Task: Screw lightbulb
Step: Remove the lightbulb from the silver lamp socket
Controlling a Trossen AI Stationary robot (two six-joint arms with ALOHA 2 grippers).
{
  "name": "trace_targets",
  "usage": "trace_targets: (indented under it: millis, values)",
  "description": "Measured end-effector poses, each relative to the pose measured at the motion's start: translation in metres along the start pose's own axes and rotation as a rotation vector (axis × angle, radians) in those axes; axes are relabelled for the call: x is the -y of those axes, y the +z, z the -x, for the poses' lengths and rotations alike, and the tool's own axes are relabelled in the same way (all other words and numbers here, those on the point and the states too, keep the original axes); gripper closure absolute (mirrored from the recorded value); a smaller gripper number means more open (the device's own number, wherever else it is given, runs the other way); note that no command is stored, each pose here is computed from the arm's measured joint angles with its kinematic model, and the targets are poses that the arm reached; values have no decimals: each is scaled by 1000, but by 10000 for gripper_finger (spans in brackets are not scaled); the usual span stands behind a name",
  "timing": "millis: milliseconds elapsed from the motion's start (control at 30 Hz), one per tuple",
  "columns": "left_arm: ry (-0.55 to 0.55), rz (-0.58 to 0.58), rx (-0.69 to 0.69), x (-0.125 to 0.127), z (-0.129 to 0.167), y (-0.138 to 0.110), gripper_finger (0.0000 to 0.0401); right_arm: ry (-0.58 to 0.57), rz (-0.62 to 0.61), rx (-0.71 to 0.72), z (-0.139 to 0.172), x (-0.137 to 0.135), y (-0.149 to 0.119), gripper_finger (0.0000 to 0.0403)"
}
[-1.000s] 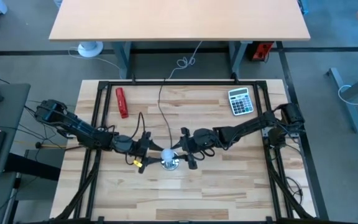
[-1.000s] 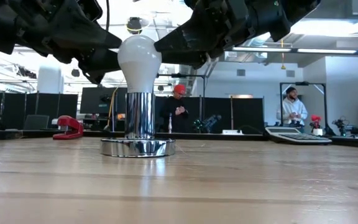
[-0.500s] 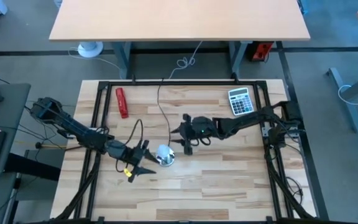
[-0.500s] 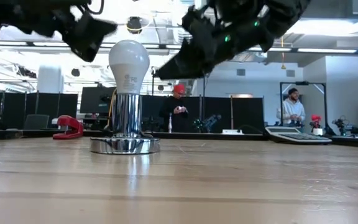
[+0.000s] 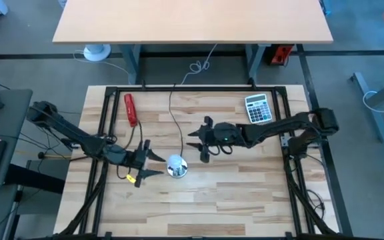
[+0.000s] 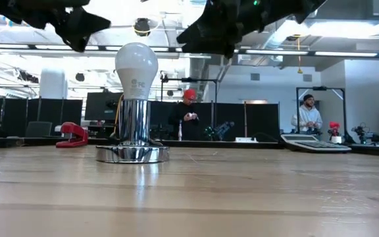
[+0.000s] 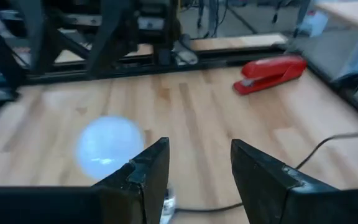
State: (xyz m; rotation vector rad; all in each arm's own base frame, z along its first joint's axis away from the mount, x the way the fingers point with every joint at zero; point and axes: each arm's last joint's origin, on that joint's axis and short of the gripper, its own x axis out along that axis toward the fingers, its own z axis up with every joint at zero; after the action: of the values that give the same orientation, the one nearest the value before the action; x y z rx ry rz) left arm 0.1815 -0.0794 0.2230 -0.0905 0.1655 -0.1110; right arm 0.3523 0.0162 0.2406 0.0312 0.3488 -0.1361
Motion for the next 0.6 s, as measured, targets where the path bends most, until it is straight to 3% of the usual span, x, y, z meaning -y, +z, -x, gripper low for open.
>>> trace_targets:
  millis: [167, 400, 600]
  values:
    - [38, -40, 1, -5, 13, 5, 192, -25, -115, -1, 8, -25, -2, 223]
    - [119, -127, -45, -13, 13, 2, 191, -224, -96, 56, 15, -86, -25, 223]
    - [168, -148, -92, -27, 5, -10, 191, -207, -200, 138, 2, -119, -50, 223]
